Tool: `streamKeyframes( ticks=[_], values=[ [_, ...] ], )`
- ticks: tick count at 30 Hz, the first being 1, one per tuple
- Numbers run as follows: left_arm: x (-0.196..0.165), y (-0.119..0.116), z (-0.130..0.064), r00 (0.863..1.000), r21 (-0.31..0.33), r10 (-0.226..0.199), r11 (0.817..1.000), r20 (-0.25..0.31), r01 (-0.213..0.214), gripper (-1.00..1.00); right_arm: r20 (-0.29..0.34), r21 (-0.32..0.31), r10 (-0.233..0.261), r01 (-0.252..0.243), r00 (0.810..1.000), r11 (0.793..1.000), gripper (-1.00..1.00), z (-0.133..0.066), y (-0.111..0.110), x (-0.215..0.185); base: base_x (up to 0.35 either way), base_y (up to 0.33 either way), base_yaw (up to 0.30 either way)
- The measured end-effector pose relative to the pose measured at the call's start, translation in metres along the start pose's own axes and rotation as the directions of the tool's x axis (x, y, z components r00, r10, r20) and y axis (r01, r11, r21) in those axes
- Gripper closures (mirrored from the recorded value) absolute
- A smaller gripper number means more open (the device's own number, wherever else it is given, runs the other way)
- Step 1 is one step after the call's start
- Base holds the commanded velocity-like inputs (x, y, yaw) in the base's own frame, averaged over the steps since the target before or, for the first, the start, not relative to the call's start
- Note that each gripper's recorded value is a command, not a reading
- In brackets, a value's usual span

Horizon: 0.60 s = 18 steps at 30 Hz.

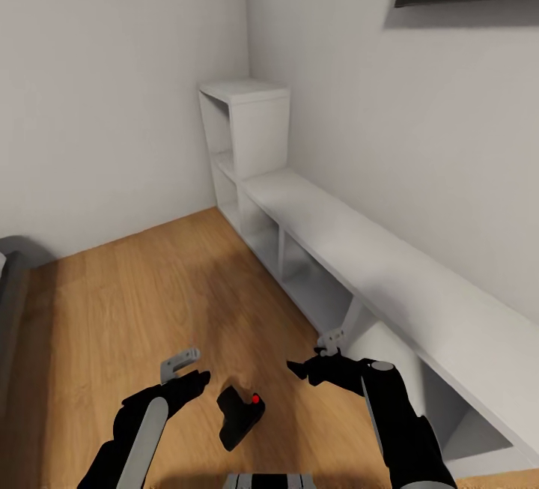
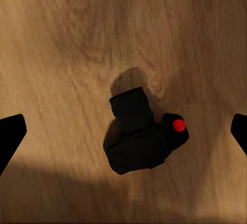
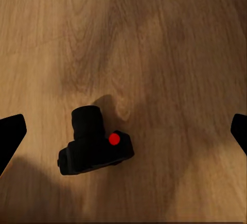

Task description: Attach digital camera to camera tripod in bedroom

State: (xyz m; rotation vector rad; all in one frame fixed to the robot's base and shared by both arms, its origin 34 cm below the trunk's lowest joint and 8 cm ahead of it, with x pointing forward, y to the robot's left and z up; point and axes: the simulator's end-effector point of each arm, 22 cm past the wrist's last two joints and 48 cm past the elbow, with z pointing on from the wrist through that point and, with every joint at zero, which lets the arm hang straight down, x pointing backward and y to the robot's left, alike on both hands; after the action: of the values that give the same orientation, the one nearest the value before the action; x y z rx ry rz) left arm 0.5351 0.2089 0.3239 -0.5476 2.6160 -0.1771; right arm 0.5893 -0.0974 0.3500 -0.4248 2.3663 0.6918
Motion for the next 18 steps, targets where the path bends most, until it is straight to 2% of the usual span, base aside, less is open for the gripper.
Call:
streamKeyframes(
  ticks=[18],
  values=[
    [0.026, 0.012, 0.024, 0.998, -0.03, -0.002, 1.0, -0.067, 0.0, -1.0, -0.052, -0.004, 0.038, -0.038, 0.998, 0.999, -1.0, 0.018, -0.01, 0.031, 0.0, 0.0, 0.0]
  ],
)
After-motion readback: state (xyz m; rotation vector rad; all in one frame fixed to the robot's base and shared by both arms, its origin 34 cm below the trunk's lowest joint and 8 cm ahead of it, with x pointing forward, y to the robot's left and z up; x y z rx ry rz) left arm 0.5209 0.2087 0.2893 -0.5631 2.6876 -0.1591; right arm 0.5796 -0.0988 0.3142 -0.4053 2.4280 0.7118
